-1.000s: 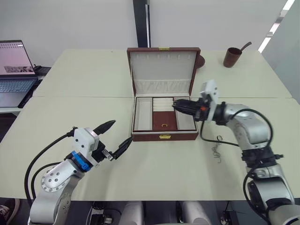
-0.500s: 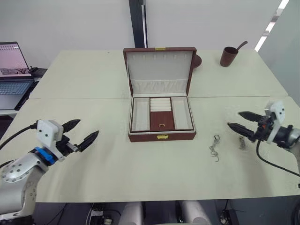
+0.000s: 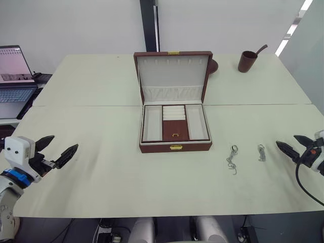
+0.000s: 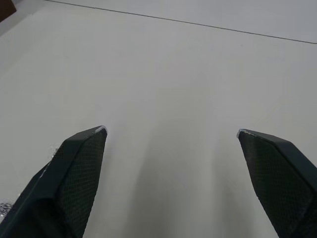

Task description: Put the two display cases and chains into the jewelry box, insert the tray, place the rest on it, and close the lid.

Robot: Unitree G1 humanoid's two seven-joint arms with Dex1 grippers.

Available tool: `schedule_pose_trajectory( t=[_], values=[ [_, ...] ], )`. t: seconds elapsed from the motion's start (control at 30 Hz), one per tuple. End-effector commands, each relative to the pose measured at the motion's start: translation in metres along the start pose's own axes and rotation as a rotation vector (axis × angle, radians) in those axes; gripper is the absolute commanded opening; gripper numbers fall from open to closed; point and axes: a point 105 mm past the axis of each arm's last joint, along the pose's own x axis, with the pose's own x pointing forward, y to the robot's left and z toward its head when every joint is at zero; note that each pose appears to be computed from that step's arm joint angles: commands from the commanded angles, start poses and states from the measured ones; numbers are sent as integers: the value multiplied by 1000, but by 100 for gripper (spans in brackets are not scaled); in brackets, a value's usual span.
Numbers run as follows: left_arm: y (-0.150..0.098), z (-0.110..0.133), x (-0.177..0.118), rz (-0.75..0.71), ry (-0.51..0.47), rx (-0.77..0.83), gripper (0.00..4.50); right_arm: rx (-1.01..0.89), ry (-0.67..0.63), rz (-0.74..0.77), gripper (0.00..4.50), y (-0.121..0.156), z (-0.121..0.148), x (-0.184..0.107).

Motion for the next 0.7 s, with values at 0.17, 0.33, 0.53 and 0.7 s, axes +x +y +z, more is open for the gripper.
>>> schedule_pose_trajectory(
  t=[0.17, 0.33, 0.53, 0.7],
  values=[
    [5, 13, -5, 37, -38, 39, 450, -23, -50, -67, 448, -15, 8, -9],
    [6, 14, -4, 49, -44, 39, 450, -22, -50, -66, 448, -15, 9, -9],
    [-20, 21, 3, -46, -73, 47, 450, -12, -66, -35, 448, -5, 11, -9],
    [-61, 30, 10, -229, -83, 71, 450, 23, -99, 17, 448, 14, 18, -11]
  ],
)
